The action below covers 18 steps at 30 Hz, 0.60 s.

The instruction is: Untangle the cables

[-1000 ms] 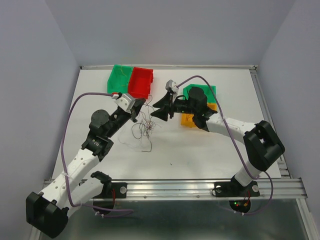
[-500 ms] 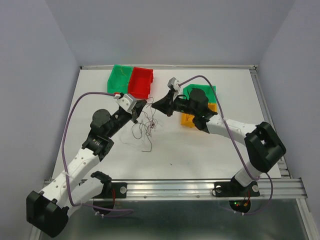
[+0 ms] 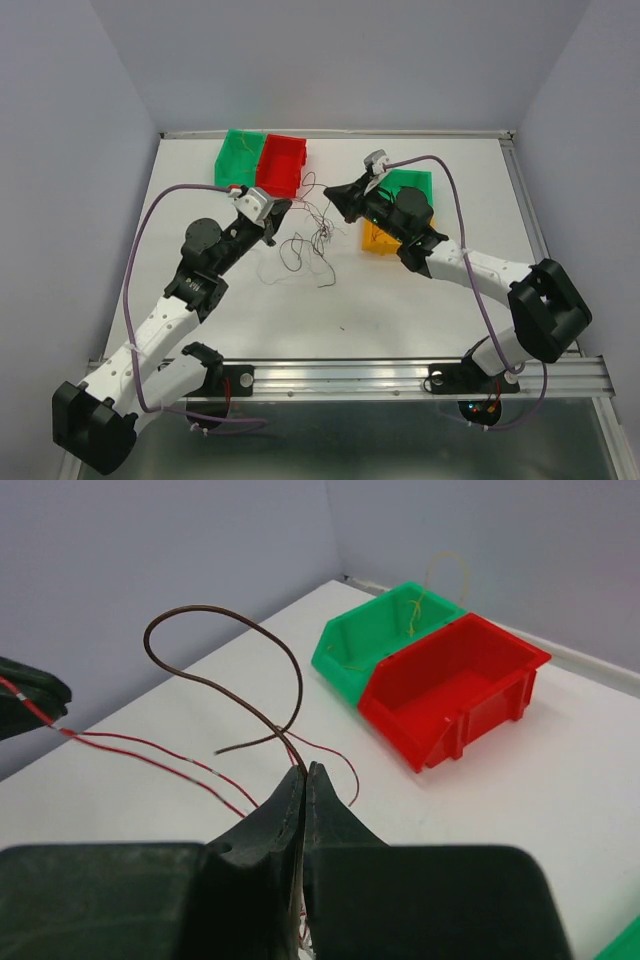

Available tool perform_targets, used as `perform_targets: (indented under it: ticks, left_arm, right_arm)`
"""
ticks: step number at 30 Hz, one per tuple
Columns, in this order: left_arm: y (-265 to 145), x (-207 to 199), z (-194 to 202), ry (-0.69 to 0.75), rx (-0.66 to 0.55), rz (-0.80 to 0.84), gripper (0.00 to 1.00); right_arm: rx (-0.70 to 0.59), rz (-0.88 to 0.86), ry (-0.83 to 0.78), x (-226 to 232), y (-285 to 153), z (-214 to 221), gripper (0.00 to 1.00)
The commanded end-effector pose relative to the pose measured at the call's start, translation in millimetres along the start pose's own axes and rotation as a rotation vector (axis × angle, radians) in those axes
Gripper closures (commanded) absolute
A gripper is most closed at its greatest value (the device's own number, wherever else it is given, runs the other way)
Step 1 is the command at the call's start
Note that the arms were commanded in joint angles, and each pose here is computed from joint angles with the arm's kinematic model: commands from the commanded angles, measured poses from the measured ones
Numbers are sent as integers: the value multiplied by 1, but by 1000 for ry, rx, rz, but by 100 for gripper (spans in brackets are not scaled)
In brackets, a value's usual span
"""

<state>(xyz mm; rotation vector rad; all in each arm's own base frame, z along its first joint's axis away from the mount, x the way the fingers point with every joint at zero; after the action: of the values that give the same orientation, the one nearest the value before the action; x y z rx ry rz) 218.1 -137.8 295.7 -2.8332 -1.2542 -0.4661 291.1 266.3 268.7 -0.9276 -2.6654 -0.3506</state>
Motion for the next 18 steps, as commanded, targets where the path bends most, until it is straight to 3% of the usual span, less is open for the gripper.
perform_targets:
  ticks: [1, 8, 12, 15, 18]
  left_arm:
    - [2, 9, -22, 36, -71, -39, 100]
    - [1, 11, -21, 32, -71, -76, 100]
    - [-2, 22, -23, 28, -67, -205, 100]
    - [-12, 42, -27, 3, -56, -447, 100]
    - [-31, 62, -35, -20, -61, -724, 100]
  right_arm:
    - [-107, 52, -1, -2, -3, -17, 99]
    - [-133, 104, 5, -6, -6, -19, 99]
    - [-226, 281, 30, -17, -19, -29, 99]
    - [-303, 401, 50, -20, -37, -41, 99]
    - [-389, 645, 78, -34, -66, -51, 100]
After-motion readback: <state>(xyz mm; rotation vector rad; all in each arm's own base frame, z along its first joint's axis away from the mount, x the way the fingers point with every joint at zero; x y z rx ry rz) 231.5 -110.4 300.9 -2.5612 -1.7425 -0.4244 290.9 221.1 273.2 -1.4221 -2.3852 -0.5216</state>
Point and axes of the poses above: each gripper's point midway between its finger pads, its own y axis out along the fingers, its own x axis along the line the jaws close on, z = x × y, the point moved 9 cm from there along -y, back along the fingers, and after that the axes turned 10 degrees about y, right-handed, at the moved point
